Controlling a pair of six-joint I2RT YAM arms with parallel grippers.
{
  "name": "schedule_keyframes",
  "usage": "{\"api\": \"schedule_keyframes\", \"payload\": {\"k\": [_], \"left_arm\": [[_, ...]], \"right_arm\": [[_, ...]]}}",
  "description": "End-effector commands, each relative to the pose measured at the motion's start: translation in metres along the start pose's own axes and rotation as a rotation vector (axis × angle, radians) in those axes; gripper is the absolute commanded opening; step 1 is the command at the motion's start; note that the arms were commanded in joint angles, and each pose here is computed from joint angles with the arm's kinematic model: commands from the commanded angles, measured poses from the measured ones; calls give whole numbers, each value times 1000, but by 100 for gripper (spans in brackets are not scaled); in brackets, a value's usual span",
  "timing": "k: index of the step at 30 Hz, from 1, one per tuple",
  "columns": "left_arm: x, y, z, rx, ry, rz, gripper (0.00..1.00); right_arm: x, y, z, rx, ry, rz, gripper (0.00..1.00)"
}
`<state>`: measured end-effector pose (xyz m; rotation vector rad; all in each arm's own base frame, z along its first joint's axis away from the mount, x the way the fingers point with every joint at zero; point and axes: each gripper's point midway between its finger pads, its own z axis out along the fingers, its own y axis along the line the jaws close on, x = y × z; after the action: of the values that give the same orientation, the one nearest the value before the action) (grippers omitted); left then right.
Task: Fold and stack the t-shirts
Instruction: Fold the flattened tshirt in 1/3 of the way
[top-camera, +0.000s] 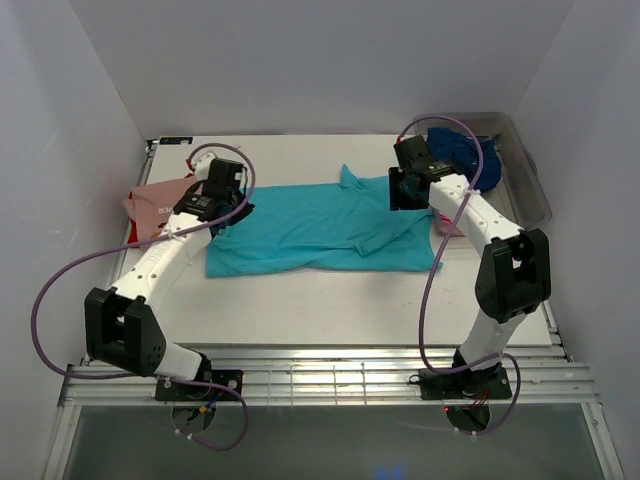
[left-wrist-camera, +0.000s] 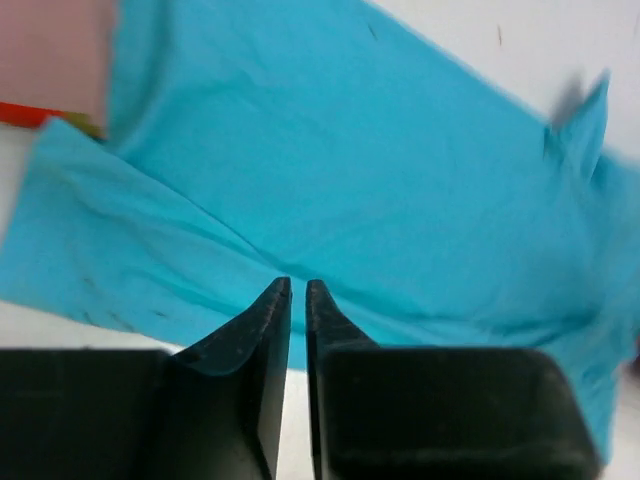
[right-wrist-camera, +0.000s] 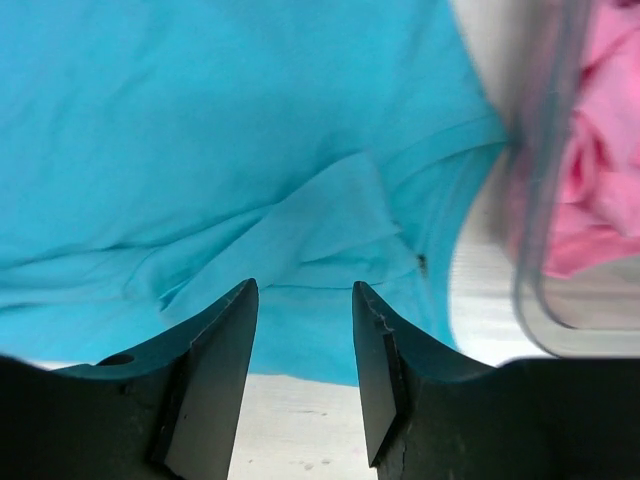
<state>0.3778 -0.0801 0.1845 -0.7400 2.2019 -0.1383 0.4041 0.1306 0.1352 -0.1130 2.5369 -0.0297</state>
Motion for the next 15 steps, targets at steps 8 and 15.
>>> {"api": "schedule_keyframes", "payload": {"k": [8, 15], "left_arm": [[167, -59, 19, 91, 304, 288, 32], [201, -57, 30, 64, 354, 347, 36]], "right_arm": [[46, 88, -2, -358, 99, -116, 50], [57, 105, 4, -354, 135, -159, 50]]}}
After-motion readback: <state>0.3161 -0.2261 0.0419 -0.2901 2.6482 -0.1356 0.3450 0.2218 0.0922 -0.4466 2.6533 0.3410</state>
